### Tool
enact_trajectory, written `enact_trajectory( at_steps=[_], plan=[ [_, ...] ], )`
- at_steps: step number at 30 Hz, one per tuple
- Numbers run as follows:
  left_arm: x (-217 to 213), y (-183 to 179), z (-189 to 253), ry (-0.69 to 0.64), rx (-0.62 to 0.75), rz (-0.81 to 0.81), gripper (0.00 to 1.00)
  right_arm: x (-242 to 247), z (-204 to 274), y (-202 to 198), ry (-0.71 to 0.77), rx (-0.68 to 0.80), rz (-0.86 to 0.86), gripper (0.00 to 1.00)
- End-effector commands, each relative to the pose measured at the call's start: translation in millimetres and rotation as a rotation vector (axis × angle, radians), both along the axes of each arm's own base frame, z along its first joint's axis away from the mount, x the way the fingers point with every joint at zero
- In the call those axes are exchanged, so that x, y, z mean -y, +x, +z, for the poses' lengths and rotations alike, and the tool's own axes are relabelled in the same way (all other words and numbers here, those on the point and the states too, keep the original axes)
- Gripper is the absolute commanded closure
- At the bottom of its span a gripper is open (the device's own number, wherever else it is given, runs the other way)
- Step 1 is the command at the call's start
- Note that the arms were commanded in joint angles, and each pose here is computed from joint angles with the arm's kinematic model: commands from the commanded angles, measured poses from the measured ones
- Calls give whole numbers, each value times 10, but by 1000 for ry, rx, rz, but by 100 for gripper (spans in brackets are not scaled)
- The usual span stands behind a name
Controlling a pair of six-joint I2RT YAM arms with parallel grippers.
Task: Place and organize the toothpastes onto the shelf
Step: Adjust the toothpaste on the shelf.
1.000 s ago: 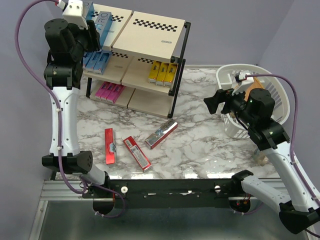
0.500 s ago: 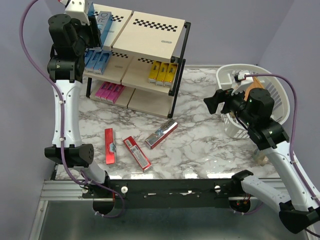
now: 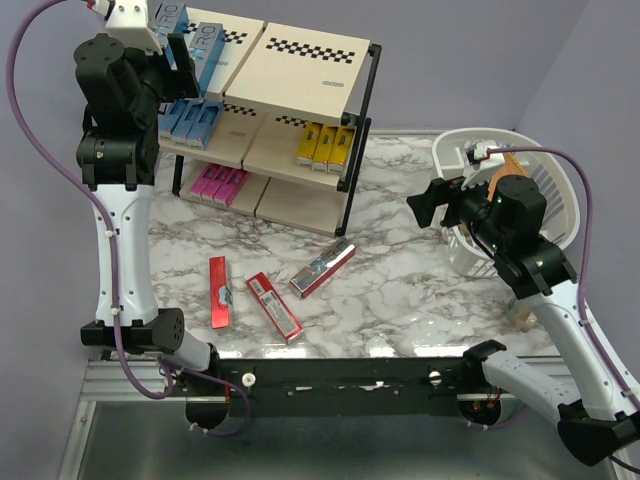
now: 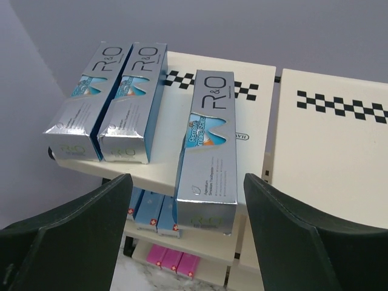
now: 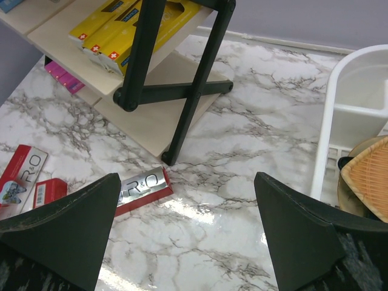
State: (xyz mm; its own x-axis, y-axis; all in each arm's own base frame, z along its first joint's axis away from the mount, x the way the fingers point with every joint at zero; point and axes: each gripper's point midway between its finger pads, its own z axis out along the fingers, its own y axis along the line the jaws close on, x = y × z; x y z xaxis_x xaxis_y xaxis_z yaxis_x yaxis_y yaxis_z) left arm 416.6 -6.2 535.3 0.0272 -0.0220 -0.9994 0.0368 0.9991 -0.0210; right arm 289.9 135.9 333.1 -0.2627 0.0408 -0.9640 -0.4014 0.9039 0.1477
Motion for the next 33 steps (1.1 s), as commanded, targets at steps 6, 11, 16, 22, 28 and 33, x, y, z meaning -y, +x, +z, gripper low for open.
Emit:
enact_trajectory(
  at_steps=[6, 11, 16, 22, 28, 33],
  plan=[
    [-56, -27, -298, -13, -114, 40, 8, 17, 25, 8, -2, 15, -5, 0],
    [-58, 54, -350, -19, -134, 40, 11, 16, 28, -5, 1, 16, -3, 0],
    [60, 135, -385, -33, -152, 18, 14, 23, 42, -17, 4, 25, -4, 0],
    [111, 201, -402, -43, -155, 6, 14, 31, 24, -11, -1, 23, -8, 0],
    [132, 222, -346, -53, -136, -3, 14, 33, 31, -7, -1, 27, -11, 0],
    [90, 226, -302, -56, -123, 21, 19, 37, 34, 4, -3, 26, -14, 0]
  ],
)
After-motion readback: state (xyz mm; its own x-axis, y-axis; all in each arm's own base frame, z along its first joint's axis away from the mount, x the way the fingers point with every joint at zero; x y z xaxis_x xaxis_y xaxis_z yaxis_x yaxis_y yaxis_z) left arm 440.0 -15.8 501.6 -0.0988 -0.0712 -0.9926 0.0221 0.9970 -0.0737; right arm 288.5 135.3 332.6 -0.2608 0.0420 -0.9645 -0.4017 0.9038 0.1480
